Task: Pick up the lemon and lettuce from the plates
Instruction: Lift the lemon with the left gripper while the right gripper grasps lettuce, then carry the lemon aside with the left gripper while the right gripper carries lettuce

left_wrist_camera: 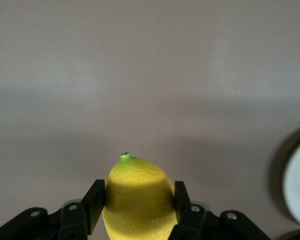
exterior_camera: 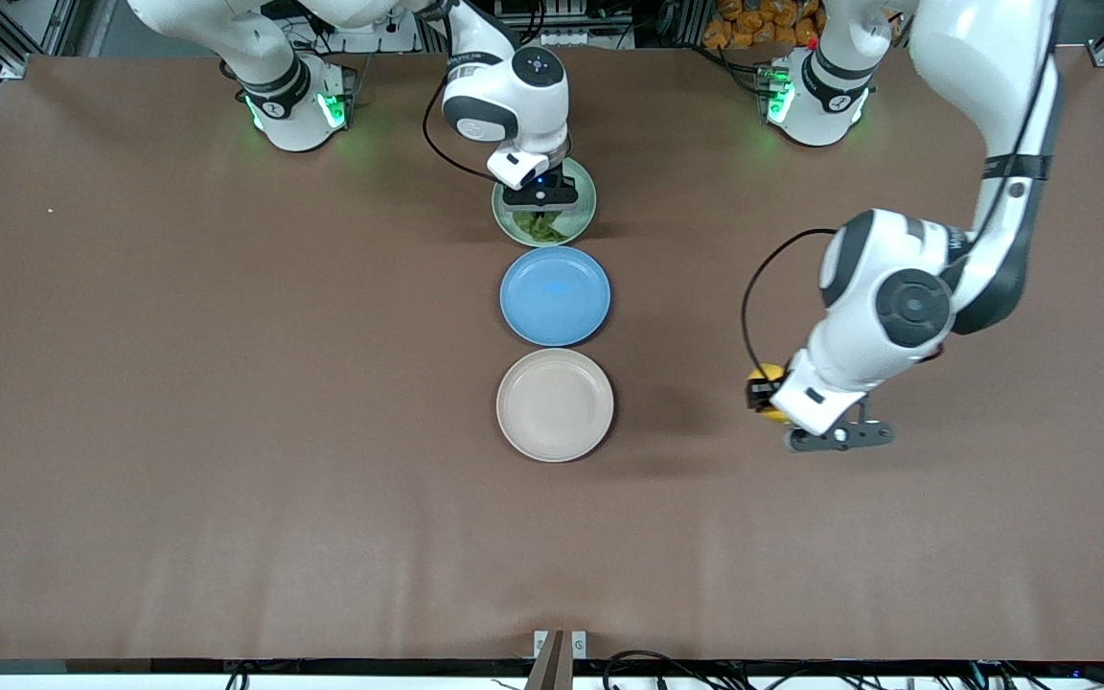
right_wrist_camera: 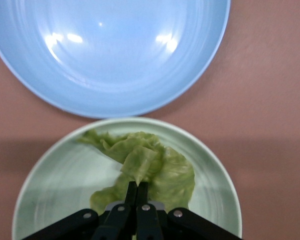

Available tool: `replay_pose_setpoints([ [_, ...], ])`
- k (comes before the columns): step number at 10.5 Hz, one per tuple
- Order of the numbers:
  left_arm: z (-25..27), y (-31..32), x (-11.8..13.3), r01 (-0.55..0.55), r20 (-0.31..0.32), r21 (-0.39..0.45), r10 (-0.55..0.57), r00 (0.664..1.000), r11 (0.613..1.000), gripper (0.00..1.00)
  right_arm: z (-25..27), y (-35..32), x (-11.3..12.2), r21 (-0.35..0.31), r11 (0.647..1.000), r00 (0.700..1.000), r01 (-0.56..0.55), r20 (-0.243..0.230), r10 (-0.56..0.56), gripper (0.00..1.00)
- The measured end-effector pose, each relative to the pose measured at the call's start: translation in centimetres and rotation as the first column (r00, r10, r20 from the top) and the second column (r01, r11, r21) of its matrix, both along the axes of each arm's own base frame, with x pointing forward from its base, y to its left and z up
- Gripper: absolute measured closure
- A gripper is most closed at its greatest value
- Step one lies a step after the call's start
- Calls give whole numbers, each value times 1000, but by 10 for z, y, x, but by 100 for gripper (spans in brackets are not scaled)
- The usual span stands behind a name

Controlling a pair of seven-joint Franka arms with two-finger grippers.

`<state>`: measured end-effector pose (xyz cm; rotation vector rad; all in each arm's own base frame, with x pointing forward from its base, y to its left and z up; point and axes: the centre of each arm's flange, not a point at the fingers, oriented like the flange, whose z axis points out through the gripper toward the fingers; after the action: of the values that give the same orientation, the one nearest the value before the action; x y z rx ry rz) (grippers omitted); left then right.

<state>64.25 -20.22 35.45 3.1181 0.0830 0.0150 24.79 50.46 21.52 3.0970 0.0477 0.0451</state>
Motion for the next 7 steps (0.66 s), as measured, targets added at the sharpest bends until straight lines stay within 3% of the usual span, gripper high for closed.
replay_pose_setpoints([
  [3,-18,61,0,59,-44,10,-59,997,998,39,34,9,31,6,997,997,76,17,-76,98],
  [7,-66,111,-8,99,-101,54,-93,990,994,39,138,-20,95,4,993,993,114,-9,-114,98],
])
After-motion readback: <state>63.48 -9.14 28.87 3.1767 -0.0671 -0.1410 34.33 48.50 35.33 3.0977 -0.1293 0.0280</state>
